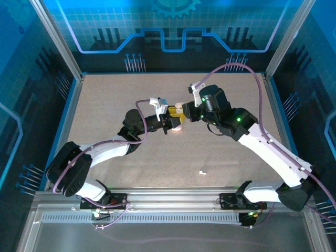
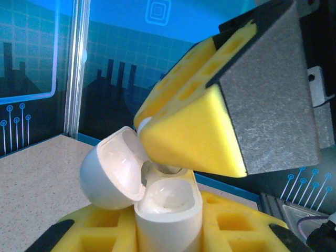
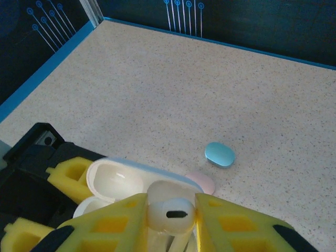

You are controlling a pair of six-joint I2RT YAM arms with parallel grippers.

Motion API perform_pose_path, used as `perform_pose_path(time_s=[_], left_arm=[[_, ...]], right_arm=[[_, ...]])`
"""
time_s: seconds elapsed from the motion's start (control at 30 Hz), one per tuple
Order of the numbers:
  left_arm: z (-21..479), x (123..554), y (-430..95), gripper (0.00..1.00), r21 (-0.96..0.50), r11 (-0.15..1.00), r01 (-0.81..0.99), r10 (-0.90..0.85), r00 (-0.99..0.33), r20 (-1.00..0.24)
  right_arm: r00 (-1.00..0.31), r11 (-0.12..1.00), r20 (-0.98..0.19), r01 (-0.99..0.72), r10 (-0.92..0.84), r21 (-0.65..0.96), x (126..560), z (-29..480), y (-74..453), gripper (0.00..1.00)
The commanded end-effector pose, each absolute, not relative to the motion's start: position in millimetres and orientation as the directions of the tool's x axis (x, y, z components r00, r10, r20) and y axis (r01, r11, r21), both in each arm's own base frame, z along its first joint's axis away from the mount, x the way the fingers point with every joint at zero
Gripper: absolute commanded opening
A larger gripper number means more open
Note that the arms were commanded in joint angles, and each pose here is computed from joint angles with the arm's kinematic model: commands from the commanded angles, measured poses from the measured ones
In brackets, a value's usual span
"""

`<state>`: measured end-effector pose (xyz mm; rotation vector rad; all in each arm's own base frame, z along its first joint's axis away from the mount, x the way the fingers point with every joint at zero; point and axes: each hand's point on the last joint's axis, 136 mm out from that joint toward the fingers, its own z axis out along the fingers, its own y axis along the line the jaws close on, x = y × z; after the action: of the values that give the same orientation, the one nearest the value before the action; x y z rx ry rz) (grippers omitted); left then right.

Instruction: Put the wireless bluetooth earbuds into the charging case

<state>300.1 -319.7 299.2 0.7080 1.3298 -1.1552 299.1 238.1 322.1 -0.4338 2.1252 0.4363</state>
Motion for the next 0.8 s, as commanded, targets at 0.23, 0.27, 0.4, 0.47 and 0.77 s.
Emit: perform_pose_path(time_s=[0.23, 0.27, 0.4, 0.47, 0.77], left_arm=[[342.9, 296.1, -311.5, 0.24, -0.131, 0.351, 0.927, -0.308, -0.018, -0.951], [343.9, 294.2, -311.8, 0.24, -0.126, 0.342, 0.931, -0.311, -0.015, -0.95], [345.7, 289.6, -312.5, 0.24, -0.11, 0.324, 0.94, -0.31, -0.004, -0.951], [345.8, 287.3, -312.9, 0.24, -0.098, 0.317, 0.943, -0.306, 0.004, -0.952], [340.9, 284.1, -314.3, 0.24, -0.07, 0.313, 0.947, -0.277, 0.021, -0.961]], right_arm=[[-0.54, 0.804, -0.818, -0.567, -0.198, 0.18, 272.8, 320.7, 248.8, 0.31], [-0.545, 0.806, -0.815, -0.564, -0.198, 0.181, 273.5, 319.6, 248.5, 0.32], [-0.561, 0.813, -0.811, -0.544, -0.167, 0.209, 276.4, 322.1, 246.1, 0.35], [-0.572, 0.808, -0.808, -0.538, -0.142, 0.239, 277.3, 326.4, 245.7, 0.4], [-0.615, 0.731, -0.788, -0.529, 0.019, 0.43, 275.9, 358.4, 239.2, 0.69]])
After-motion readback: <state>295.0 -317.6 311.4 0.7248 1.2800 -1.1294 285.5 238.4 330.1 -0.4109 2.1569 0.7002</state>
